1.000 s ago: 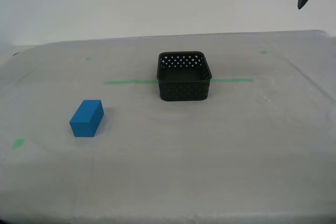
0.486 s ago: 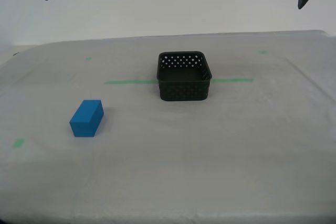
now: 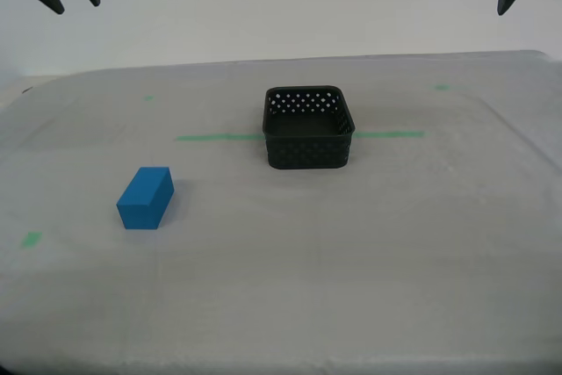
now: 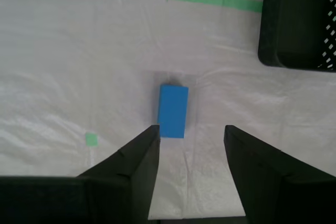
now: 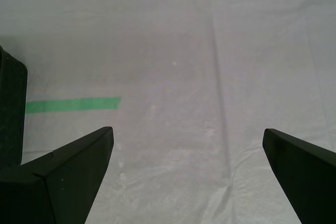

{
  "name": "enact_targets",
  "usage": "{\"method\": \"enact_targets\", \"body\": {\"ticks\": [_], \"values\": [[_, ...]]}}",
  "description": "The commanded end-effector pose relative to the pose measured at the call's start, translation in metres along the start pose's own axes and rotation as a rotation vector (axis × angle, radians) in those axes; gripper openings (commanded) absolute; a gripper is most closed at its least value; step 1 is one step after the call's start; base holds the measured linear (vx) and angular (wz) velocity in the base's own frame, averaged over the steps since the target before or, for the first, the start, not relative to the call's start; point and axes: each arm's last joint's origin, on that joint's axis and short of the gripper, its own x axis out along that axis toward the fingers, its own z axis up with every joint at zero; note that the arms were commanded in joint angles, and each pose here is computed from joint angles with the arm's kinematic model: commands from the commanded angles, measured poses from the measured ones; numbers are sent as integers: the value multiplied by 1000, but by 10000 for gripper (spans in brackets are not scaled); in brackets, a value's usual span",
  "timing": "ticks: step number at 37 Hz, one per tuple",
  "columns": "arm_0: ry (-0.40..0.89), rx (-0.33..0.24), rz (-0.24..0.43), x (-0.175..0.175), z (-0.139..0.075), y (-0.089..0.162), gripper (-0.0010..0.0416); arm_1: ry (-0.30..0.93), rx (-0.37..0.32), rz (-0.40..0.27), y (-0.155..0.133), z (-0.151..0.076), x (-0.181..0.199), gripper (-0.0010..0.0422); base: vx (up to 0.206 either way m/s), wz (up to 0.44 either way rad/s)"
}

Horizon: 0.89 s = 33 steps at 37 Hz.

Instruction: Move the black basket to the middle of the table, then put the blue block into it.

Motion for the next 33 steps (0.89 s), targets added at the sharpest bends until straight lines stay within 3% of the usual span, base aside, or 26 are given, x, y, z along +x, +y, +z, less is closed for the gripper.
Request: {"method": "enact_targets", "body": {"ticks": [1, 23, 28, 33], "values": [[-1, 2, -3, 0, 0, 0, 399, 28, -4, 16, 1, -3, 0, 196, 0, 0], [-1, 1, -2, 0, 0, 0, 399, 96, 1, 48, 4, -10, 0, 403, 0, 0], [-1, 1, -2, 0, 0, 0, 398, 117, 9, 57, 2, -8, 5, 384, 0, 0], [-2, 2, -3, 0, 0, 0, 398, 157, 27, 55, -2, -5, 15, 393, 0, 0]]}}
